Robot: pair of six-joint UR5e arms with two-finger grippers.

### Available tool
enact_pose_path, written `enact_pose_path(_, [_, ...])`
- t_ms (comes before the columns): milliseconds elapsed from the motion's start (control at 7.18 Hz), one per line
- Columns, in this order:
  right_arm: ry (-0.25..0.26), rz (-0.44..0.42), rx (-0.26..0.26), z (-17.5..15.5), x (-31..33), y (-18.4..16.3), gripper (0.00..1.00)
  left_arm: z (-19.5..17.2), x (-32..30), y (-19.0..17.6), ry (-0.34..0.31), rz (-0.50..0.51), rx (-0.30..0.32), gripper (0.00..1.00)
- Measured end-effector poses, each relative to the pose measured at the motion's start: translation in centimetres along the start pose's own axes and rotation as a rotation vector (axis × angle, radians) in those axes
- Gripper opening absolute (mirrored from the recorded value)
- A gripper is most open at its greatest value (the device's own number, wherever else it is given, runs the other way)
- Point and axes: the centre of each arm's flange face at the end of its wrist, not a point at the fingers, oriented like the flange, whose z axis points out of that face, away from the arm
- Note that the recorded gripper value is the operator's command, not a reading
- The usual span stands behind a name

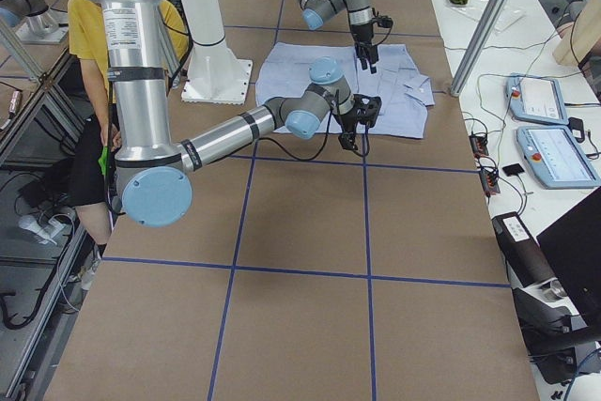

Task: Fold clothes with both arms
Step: 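Carry the sleeve toward the collar with the left gripper while the right arm withdraws, then release the sleeve with the left gripper while the right gripper moves to the hem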

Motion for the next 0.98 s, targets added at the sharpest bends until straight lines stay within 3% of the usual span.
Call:
enact_pose_path(279, [-0.03, 0.006, -0.084, 1.8, -2.1, 4.9, 1.0, -6.2, -7.0, 1.4, 0.064, 0.021, -0.012, 0.96])
enact_pose_path(557, [-0.028, 0.15, -0.17, 2.8, -4.4, 13.3, 1.0, -11.0, -10.8, 2.6, 0.078, 0.025, -0.012, 0.96])
enact_pose_path(836, [0.021, 0.257, -0.175, 2.6, -6.0, 24.2, 0.97, -13.7, -11.7, 3.0, 0.084, 0.026, -0.004, 0.96])
enact_pose_path(975, [0.081, 0.294, -0.17, 2.0, -6.6, 28.4, 0.93, -14.7, -12.3, 3.0, 0.089, 0.027, 0.003, 0.96])
